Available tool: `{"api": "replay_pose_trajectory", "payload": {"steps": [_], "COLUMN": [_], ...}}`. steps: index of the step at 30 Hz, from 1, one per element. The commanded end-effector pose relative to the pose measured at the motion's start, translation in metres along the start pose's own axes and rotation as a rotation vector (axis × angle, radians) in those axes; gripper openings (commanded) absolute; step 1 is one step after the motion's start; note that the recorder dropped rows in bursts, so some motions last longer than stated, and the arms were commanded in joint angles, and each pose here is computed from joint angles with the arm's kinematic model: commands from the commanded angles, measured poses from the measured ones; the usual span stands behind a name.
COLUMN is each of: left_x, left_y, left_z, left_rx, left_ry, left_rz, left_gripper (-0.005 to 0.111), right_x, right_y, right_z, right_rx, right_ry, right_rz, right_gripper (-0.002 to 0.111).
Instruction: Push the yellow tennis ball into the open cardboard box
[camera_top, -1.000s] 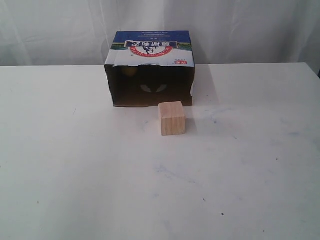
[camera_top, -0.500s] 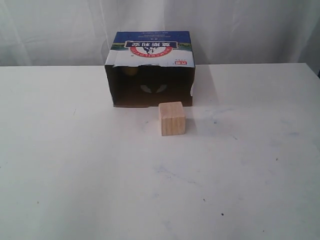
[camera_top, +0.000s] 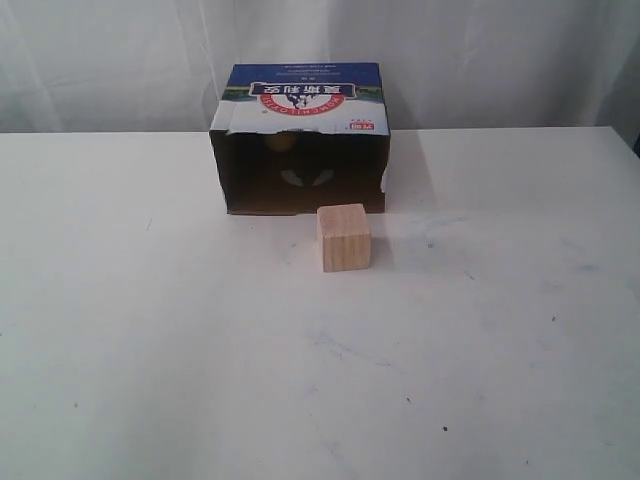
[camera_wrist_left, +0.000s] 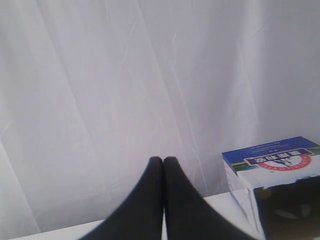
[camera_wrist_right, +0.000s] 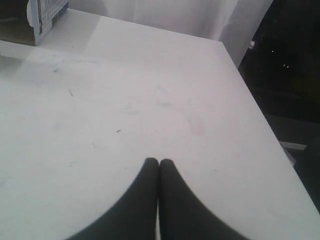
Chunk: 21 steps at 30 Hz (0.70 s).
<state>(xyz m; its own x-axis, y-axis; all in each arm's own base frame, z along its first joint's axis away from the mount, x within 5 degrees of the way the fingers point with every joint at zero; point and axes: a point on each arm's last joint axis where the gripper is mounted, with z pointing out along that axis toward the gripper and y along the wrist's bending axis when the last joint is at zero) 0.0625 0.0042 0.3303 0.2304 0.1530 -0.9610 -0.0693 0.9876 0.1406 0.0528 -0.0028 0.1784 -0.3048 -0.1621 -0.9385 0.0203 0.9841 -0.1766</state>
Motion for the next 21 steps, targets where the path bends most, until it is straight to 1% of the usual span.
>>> {"api": "replay_pose_trajectory", "payload": {"steps": [1, 3, 5, 7, 8, 9, 10, 13, 15, 16, 17, 18, 19, 21], "left_x": [0.001, 0.001, 0.004, 0.012, 0.019, 0.029, 0.039, 0.072, 0.095, 0.102, 0.11, 0.112, 0.115, 0.118], "left_y": [-0.001, -0.003, -0.006, -0.008, -0.009, -0.009, -0.01, -0.019, -0.026, -0.028, -0.03, -0.028, -0.027, -0.019], "left_z": [-0.001, -0.001, 0.001, 0.002, 0.002, 0.001, -0.001, -0.014, -0.025, -0.03, -0.033, -0.032, -0.032, -0.031], "left_rx": [0.004, 0.024, 0.031, 0.025, 0.018, 0.003, -0.004, 0.012, 0.06, 0.083, 0.095, 0.087, 0.073, -0.014], "left_ry": [-0.003, -0.002, 0.033, 0.111, 0.162, 0.22, 0.282, 0.527, 0.679, 0.723, 0.748, 0.697, 0.677, 0.621], "left_rz": [-0.003, 0.07, 0.049, 0.048, 0.011, -0.051, -0.08, -0.175, -0.157, -0.145, -0.137, -0.067, -0.039, 0.037], "left_gripper": [0.0, 0.0, 0.0, 0.0, 0.0, 0.0, 0.0, 0.0, 0.0, 0.0, 0.0, 0.0, 0.0, 0.0], "right_x": [-0.001, -0.001, -0.001, -0.001, -0.001, -0.001, -0.001, -0.001, -0.001, -0.001, -0.001, -0.001, -0.001, -0.001], "right_y": [0.0, 0.0, 0.0, 0.0, 0.0, 0.0, 0.0, 0.0, 0.0, 0.0, 0.0, 0.0, 0.0, 0.0], "right_z": [0.0, 0.0, 0.0, 0.0, 0.0, 0.0, 0.0, 0.0, 0.0, 0.0, 0.0, 0.0, 0.0, 0.0], "right_rx": [0.005, 0.005, 0.004, 0.004, 0.004, 0.004, 0.004, 0.004, 0.004, 0.004, 0.004, 0.004, 0.004, 0.003], "right_ry": [-0.014, -0.014, -0.014, -0.014, -0.014, -0.014, -0.014, -0.014, -0.014, -0.014, -0.014, -0.014, -0.014, -0.015], "right_rz": [-0.018, -0.018, -0.016, -0.016, -0.016, -0.016, -0.016, -0.016, -0.016, -0.016, -0.016, -0.016, -0.016, -0.014], "right_gripper": [0.0, 0.0, 0.0, 0.0, 0.0, 0.0, 0.0, 0.0, 0.0, 0.0, 0.0, 0.0, 0.0, 0.0]}}
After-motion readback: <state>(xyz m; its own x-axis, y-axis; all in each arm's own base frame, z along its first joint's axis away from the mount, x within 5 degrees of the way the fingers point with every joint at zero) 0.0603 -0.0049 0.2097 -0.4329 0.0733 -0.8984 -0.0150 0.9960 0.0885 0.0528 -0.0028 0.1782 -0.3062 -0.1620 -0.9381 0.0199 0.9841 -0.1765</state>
